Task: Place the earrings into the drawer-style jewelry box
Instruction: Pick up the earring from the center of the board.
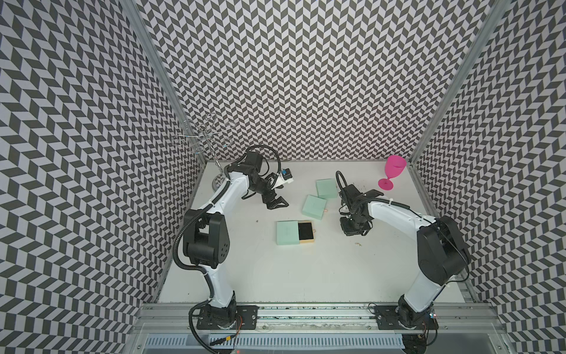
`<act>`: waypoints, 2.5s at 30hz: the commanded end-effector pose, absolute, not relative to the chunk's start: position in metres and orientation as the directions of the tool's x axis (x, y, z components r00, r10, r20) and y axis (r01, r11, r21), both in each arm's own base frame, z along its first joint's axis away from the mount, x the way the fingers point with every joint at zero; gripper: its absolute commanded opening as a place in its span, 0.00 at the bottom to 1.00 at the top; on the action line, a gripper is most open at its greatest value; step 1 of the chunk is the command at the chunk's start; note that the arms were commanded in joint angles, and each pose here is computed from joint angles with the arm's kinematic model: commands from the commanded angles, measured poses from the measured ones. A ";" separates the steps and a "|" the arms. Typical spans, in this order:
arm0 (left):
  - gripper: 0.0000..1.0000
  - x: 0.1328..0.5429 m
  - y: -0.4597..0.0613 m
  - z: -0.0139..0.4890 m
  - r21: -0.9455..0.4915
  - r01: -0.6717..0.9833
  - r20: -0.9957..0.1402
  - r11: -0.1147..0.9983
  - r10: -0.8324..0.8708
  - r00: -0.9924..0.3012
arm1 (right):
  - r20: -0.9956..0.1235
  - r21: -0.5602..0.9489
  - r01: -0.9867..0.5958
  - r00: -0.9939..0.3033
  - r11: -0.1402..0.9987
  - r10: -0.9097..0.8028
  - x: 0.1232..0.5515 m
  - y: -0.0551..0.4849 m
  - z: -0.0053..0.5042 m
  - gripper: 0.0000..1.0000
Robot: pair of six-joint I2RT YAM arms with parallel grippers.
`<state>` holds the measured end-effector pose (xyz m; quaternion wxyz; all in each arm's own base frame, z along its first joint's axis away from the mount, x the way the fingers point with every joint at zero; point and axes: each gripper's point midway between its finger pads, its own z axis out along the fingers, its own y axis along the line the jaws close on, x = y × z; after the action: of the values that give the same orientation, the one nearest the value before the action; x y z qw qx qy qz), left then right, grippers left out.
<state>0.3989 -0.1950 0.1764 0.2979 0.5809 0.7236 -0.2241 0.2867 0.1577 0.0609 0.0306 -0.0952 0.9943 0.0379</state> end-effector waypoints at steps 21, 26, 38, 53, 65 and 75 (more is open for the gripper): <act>0.97 0.385 -0.194 0.171 -0.001 0.979 -0.693 0.202 0.706 -0.146 | -0.015 -0.087 -0.130 -0.991 0.988 -0.132 0.271 0.103 0.028 0.27; 0.97 0.385 -0.194 0.172 0.005 0.980 -0.692 0.201 0.708 -0.142 | 0.005 -0.061 -0.130 -0.991 0.990 -0.130 0.269 0.106 0.022 0.26; 0.97 0.385 -0.192 0.172 0.006 0.979 -0.689 0.204 0.710 -0.144 | 0.023 0.012 -0.127 -0.992 0.992 -0.128 0.258 0.115 0.015 0.26; 0.98 0.386 -0.193 0.174 0.013 0.979 -0.693 0.205 0.708 -0.139 | 0.022 0.040 -0.116 -0.993 0.992 -0.117 0.254 0.118 0.009 0.20; 0.98 0.386 -0.193 0.176 0.019 0.979 -0.692 0.204 0.709 -0.135 | 0.017 0.053 -0.116 -0.993 0.992 -0.117 0.252 0.119 0.016 0.10; 0.98 0.387 -0.193 0.175 0.022 0.979 -0.689 0.204 0.713 -0.133 | -0.064 0.119 -0.122 -0.991 0.985 -0.115 0.273 0.136 0.065 0.10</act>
<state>0.3894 -0.1932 0.1610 0.2788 0.5791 0.7299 -0.2328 0.2646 0.1285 0.0393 0.0034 -0.0604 0.9974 0.0403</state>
